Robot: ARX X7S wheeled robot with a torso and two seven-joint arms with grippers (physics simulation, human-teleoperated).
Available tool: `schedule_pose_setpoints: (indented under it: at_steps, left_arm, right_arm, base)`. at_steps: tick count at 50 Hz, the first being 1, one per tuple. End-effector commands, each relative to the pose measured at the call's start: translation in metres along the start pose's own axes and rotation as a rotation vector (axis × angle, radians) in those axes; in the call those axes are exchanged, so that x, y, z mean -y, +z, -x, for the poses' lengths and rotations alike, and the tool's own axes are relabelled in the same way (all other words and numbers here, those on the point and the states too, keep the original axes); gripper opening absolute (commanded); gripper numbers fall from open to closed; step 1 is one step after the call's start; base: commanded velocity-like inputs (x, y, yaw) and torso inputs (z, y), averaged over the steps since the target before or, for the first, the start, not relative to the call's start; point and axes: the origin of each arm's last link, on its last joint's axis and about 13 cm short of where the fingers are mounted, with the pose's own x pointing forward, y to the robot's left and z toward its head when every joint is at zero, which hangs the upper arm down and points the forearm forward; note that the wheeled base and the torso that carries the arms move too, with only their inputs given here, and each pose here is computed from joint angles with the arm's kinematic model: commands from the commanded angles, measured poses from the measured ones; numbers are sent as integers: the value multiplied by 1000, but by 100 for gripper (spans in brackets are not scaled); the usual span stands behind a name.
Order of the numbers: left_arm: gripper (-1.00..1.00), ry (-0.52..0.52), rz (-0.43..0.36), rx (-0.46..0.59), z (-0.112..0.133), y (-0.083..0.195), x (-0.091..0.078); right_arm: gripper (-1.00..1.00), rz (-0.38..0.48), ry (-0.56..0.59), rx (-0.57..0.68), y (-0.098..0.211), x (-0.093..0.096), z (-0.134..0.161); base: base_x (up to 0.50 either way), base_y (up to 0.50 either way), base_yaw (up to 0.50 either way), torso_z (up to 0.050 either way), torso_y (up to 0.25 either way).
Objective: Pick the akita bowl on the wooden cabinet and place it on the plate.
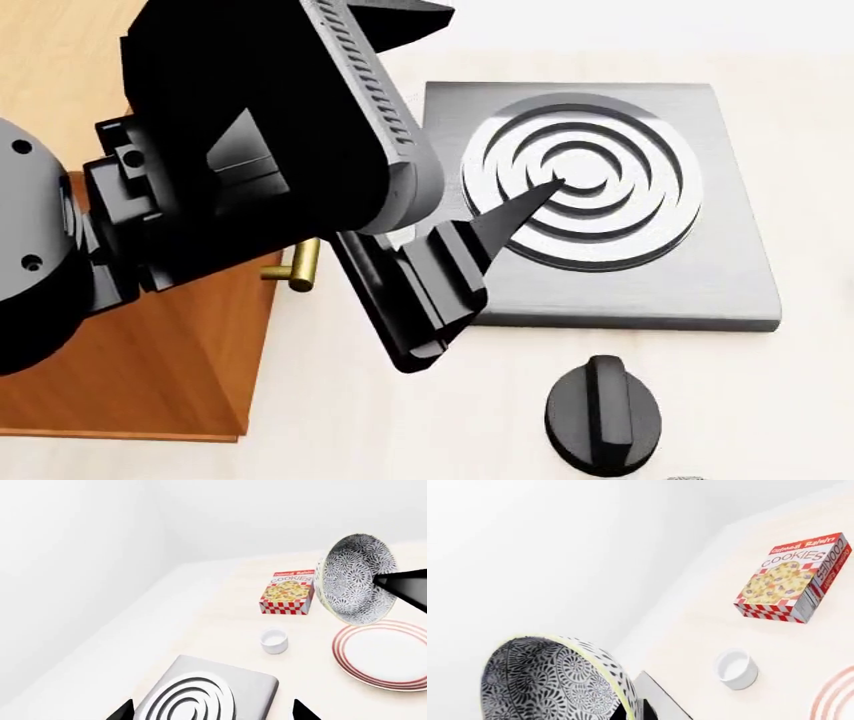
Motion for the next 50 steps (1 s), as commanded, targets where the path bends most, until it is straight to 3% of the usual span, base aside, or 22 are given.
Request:
schedule_pose_setpoints:
  at_steps: [1,11,35,50]
  left_arm:
    - [100,3,5,0,1,-2,0]
    - [100,6,7,-1,0,-4,0]
    - [100,4,17,-1,0,-7,0]
    - [100,5,22,-5,1,-9,0]
  right_arm:
    - [-100,-148,-69,-34,2,11,-7]
    - [-100,-329,-179,-62,-1,28,-7]
    - [-100,-461,-284,-105,-9,42,-12]
    - [-100,-458,-301,-108,-9,44,-22]
  base:
    - [0,0,0,0,0]
    - [0,0,0,1,0]
    - [0,0,0,0,0]
    - [0,0,0,0,0]
